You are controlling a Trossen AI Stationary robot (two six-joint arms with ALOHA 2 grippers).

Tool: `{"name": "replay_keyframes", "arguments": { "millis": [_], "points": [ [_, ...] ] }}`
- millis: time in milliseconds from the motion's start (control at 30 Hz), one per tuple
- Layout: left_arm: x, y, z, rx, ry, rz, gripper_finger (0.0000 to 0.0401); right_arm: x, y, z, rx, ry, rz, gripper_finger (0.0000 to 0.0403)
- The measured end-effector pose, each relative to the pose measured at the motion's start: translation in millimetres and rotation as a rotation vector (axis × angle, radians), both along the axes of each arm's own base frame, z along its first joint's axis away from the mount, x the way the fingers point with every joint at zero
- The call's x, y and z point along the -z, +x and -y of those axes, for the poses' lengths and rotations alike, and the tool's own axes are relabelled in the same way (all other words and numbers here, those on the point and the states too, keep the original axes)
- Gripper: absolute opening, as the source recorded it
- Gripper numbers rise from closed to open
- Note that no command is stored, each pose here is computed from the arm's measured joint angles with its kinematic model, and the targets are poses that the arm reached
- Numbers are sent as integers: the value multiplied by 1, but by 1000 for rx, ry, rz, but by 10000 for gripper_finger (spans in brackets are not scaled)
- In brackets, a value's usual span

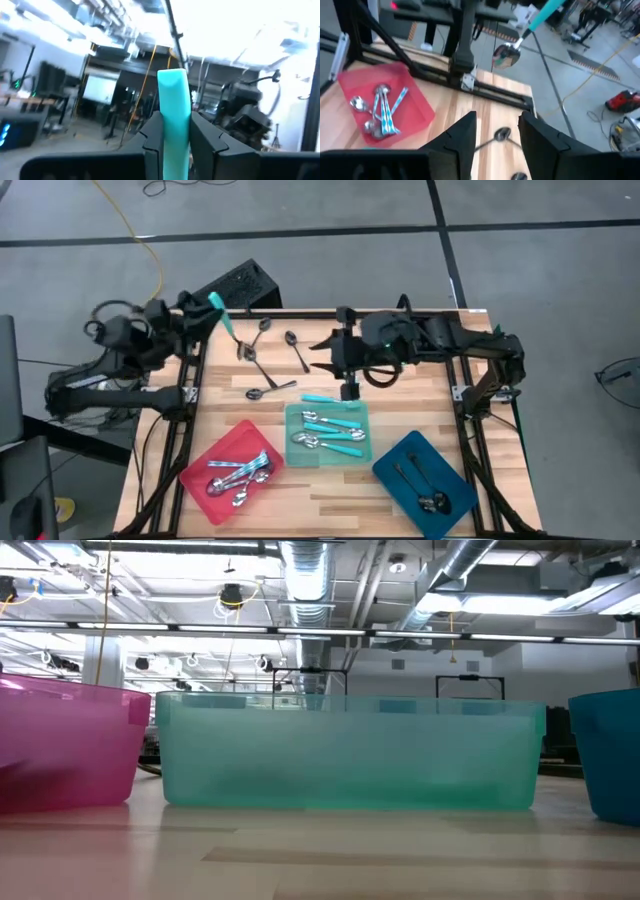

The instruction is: Sort silverware by color (type)

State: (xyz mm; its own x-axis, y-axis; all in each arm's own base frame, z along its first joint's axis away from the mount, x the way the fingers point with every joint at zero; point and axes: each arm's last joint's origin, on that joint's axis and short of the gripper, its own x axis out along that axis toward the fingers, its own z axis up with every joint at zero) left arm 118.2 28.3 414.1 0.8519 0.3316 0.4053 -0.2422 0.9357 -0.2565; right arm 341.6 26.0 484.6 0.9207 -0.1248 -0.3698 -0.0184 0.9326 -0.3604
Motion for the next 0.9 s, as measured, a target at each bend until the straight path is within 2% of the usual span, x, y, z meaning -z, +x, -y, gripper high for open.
{"name": "replay_keyframes", "arguments": {
  "millis": [133,300,400,467,533,633,700,767,900],
  "points": [
    [-2,22,16,38,31,31,42,-12,-4,-5,-15,7,70,168],
    [7,78,33,99,-23,-100,42,-12,-3,-14,-41,16,80,168],
    [3,104,42,40,-45,-155,42,-12,-4,-22,-38,92,90,168],
    [-19,107,44,-32,-12,-131,42,-10,-4,-31,-41,144,80,168],
    [-42,106,48,-74,71,-141,42,-5,-6,-38,-46,175,34,168],
    [-66,110,62,-35,201,-142,42,0,-9,-45,-20,180,-7,168],
    [-75,114,76,40,269,-129,42,0,-9,-44,-1,170,-12,168],
    [-82,116,89,84,296,-106,42,-1,-8,-41,7,156,8,168],
    [-77,125,112,31,309,-168,42,-11,-4,-35,-27,21,98,181]
  ]
}}
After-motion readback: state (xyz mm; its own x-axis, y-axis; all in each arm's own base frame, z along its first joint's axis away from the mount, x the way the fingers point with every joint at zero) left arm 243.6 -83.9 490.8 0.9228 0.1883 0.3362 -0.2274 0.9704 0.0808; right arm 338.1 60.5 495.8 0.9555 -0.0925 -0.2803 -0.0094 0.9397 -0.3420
